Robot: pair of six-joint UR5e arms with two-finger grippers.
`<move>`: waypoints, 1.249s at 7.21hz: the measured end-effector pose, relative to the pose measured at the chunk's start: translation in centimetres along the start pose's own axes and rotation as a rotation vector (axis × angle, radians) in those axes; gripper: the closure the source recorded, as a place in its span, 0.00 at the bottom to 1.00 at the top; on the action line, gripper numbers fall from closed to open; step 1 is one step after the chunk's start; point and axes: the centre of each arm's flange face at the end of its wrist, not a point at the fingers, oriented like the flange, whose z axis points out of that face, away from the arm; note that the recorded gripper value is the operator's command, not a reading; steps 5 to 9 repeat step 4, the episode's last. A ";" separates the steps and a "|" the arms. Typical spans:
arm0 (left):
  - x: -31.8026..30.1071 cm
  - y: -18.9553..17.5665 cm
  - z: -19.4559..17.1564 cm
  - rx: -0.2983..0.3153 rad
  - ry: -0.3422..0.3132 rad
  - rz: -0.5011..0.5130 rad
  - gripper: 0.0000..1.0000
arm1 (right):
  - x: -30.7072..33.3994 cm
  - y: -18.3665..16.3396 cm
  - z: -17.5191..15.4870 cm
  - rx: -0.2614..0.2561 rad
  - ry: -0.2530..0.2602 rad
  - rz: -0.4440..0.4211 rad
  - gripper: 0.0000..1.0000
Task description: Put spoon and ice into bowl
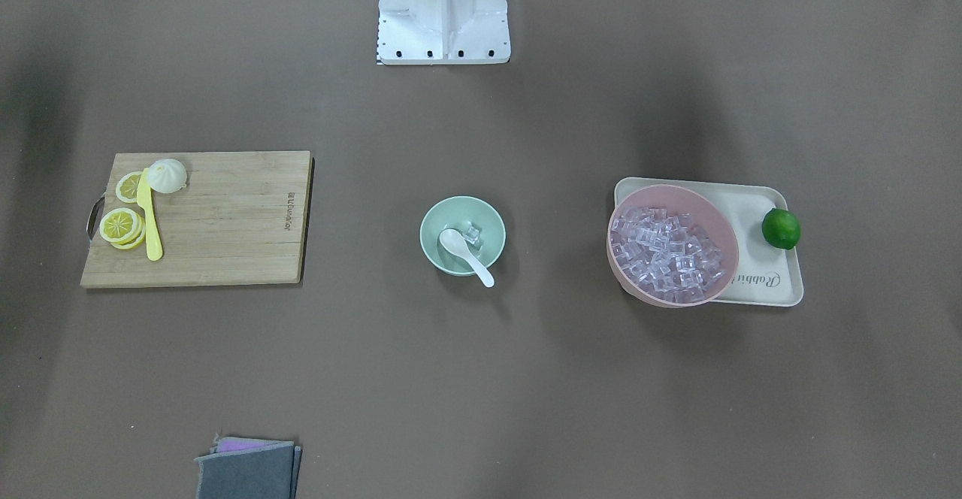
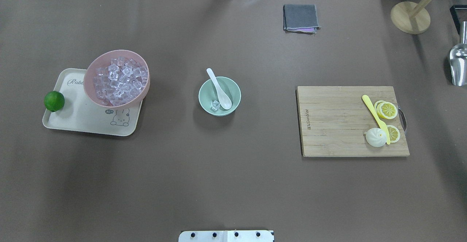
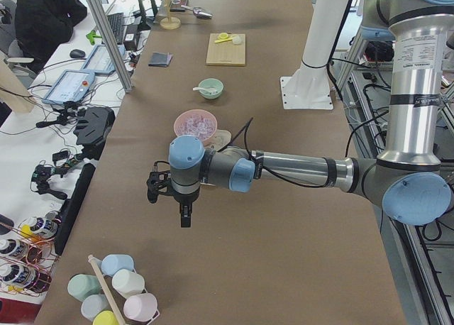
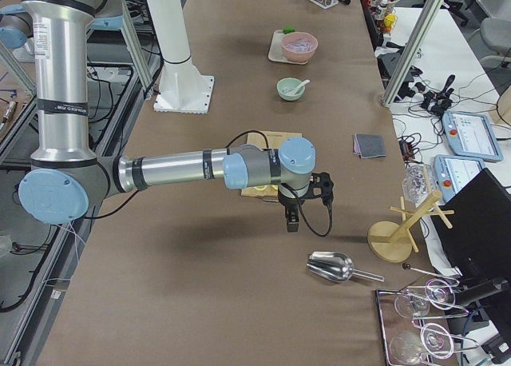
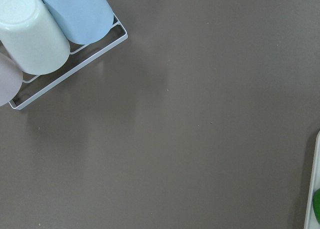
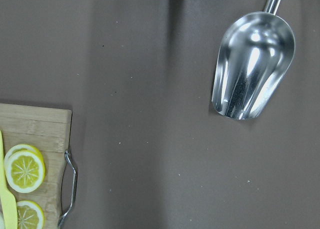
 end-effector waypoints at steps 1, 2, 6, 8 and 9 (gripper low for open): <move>0.1 -0.1 0.0 0.001 -0.001 0.001 0.02 | 0.0 0.0 0.0 -0.001 0.000 0.001 0.00; 0.1 -0.1 0.0 0.002 -0.001 0.002 0.02 | 0.1 0.0 0.0 -0.001 0.001 0.001 0.00; 0.1 -0.1 0.0 0.002 -0.001 0.003 0.02 | 0.1 0.0 0.0 0.000 0.002 0.003 0.00; 0.1 -0.1 0.0 0.002 -0.001 0.003 0.02 | 0.1 0.0 0.0 0.000 0.002 0.003 0.00; 0.1 -0.1 0.0 0.002 -0.001 0.003 0.02 | 0.1 0.0 0.0 0.000 0.002 0.003 0.00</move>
